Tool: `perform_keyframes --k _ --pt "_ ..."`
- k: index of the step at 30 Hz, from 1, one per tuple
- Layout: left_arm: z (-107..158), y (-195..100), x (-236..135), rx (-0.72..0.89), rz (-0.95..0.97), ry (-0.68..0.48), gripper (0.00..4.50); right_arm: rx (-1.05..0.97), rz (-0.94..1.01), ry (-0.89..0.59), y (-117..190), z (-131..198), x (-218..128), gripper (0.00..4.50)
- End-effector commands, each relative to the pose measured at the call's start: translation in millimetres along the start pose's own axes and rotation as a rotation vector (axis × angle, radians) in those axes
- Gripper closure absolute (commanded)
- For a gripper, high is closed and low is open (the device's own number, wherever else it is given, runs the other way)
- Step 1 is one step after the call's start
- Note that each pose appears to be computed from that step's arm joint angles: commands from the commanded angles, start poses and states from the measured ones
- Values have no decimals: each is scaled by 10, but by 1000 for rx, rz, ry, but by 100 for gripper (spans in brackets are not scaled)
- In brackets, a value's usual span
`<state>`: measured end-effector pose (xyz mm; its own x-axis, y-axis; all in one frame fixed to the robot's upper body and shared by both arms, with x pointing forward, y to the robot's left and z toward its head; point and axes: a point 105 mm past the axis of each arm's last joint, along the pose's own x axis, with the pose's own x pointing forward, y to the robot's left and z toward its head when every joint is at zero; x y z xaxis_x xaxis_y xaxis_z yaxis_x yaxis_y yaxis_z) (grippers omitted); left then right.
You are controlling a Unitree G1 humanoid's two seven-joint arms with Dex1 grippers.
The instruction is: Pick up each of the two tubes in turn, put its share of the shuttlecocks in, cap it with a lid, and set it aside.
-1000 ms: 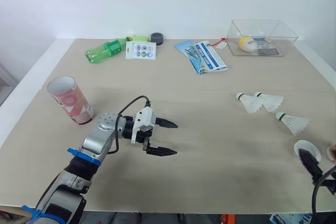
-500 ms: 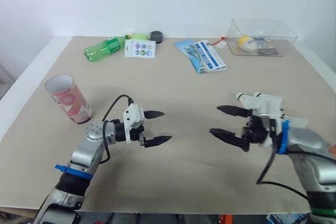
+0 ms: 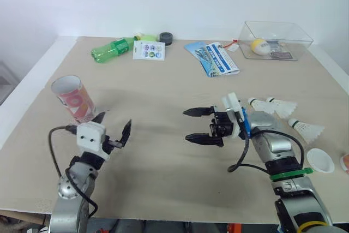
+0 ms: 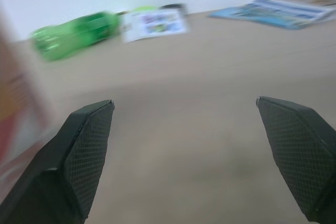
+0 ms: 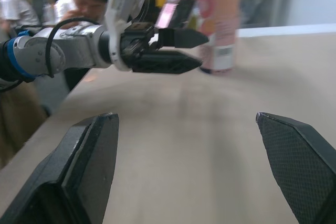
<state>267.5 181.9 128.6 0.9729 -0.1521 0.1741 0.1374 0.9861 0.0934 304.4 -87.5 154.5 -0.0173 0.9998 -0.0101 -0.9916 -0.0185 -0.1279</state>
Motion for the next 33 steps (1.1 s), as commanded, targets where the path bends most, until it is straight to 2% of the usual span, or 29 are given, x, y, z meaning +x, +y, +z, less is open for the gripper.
perform_keyframes --k 1,4,7,17,29,33 --pt "65 287 -176 -21 243 -16 0 -50 16 -26 1 116 57 2" --pt "-47 443 -269 -67 384 25 0 -63 24 -31 20 126 94 2" --pt "-134 493 -259 -85 416 53 0 -74 21 -38 15 136 126 2" --pt "-344 763 81 -131 295 93 0 -117 -68 -105 -97 242 209 2" --pt "-522 1031 421 -93 151 162 0 -139 -111 -59 -43 158 168 2" --pt "-592 1021 482 -71 107 189 0 -143 -120 -54 -46 167 150 2"
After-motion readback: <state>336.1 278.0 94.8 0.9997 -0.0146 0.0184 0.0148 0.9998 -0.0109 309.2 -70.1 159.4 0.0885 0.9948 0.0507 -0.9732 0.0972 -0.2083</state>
